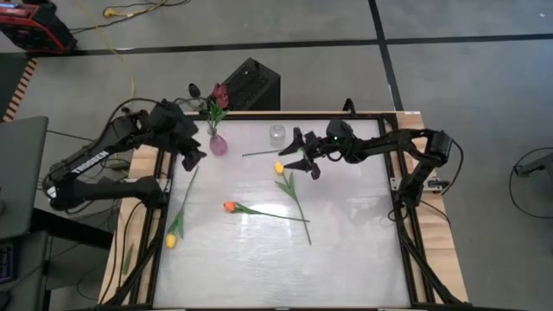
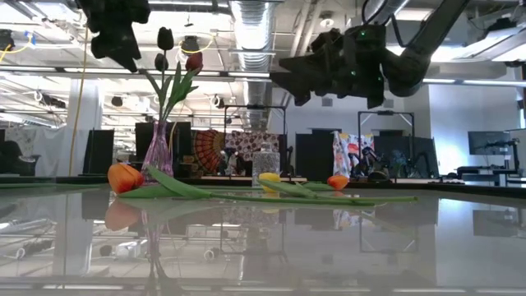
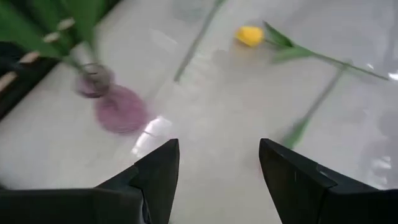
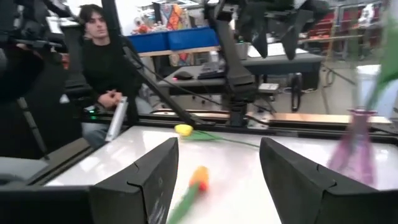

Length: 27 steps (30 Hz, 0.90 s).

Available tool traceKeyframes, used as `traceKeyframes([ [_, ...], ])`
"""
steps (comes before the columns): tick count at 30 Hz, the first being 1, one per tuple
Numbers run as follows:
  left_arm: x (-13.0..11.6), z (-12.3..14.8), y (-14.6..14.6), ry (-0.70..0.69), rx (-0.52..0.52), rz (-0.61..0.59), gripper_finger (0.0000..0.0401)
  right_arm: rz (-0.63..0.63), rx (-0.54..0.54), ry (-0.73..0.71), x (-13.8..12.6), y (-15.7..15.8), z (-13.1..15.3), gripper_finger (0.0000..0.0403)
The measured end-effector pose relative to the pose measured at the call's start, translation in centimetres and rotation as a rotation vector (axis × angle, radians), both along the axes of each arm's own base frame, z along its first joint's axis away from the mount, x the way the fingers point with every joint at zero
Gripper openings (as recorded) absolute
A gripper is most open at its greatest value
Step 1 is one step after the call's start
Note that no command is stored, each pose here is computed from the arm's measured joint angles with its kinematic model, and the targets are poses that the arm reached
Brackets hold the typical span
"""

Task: Sort flowers into vase by color
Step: Put the right yellow flower into the transparent vase

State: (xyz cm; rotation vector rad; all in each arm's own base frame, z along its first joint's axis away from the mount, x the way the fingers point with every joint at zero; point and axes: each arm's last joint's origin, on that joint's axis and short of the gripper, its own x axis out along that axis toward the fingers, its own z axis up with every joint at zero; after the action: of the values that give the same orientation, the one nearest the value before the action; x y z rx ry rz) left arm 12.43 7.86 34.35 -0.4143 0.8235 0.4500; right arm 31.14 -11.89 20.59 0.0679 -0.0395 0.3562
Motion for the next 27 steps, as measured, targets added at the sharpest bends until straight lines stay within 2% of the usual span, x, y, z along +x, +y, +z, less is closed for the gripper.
traceKeyframes([
  [5, 1.2, -0.4, -2.0, 0.023, 0.019, -0.054, 0.0210, 0.057, 0.042, 0.041, 1.2, 3.2, -0.3, 0.0253],
  [8, 1.7, -2.1, -3.5, 0.047, 0.004, -0.096, 0.0210, 0.070, 0.060, 0.090, 1.8, 5.6, -0.7, 0.0253],
  [11, 2.1, -3.9, -4.9, 0.028, -0.037, -0.136, 0.0210, 0.030, 0.065, 0.145, 2.4, 8.2, -1.3, 0.0253],
  [17, 3.3, -6.3, -7.9, -0.104, -0.031, -0.274, 0.0210, -0.105, 0.075, 0.282, 2.7, 12.5, -2.5, 0.0253],
  [22, 4.3, -8.2, -10.1, -0.260, 0.046, -0.343, 0.0210, -0.206, 0.183, 0.443, 2.4, 14.3, -3.8, 0.0253],
  [27, 5.1, -11.4, -12.2, -0.422, 0.144, -0.445, 0.0210, -0.322, 0.213, 0.573, 2.3, 15.8, -4.3, 0.0250],
])
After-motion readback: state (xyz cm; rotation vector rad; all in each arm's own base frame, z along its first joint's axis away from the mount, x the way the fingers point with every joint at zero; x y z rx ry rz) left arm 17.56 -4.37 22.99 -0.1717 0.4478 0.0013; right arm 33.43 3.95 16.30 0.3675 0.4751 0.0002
